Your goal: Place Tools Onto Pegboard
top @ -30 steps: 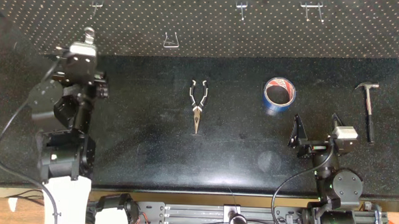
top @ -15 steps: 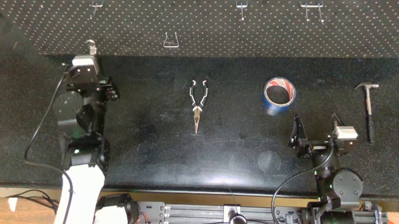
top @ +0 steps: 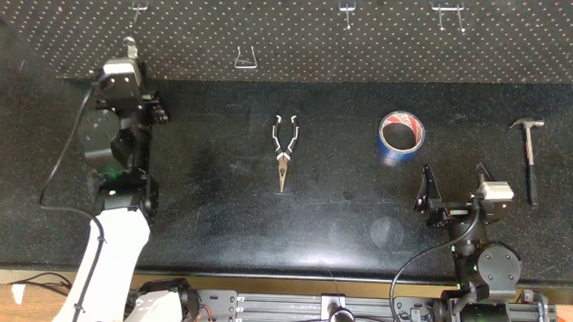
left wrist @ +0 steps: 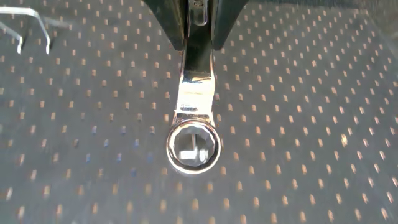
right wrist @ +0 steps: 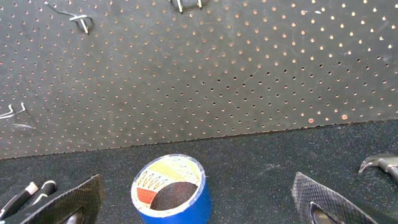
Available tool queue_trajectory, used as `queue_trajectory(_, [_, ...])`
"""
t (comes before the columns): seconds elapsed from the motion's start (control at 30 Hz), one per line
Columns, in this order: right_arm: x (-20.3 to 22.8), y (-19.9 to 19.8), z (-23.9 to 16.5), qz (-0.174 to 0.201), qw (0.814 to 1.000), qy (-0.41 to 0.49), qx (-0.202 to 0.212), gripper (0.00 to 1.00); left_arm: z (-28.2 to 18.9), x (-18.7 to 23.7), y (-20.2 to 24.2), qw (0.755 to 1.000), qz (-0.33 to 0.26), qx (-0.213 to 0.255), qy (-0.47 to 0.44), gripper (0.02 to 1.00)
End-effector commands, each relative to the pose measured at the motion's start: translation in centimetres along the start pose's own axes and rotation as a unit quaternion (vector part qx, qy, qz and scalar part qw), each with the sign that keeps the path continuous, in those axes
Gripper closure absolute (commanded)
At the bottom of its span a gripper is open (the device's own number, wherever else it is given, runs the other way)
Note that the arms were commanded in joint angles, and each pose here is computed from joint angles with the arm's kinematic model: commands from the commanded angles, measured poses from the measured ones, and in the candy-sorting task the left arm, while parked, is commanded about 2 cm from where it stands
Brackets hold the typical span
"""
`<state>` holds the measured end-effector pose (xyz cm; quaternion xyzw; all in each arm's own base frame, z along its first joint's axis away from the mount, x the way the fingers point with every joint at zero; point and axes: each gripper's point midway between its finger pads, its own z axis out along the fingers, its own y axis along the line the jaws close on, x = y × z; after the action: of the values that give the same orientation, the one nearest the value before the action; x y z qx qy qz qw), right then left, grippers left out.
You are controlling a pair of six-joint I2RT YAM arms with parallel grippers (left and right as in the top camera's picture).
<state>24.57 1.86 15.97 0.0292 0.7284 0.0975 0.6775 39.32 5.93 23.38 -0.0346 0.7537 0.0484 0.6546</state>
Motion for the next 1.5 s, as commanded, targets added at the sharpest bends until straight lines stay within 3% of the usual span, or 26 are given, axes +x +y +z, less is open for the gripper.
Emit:
queue_trajectory(0.03, [0.1, 0.4, 0.0, 0.006, 1.0, 0.002, -0.012, 0.012, 1.1, -3.3, 0.6, 0.999, -0.003, -0.01, -0.031, 0.989])
queue_trajectory(1.5, [0.1, 0.4, 0.0, 0.006, 1.0, 0.002, -0.012, 0.012, 4.0, 0.8, 1.5, 0.999, -0.006, -0.033, 0.037, 0.993])
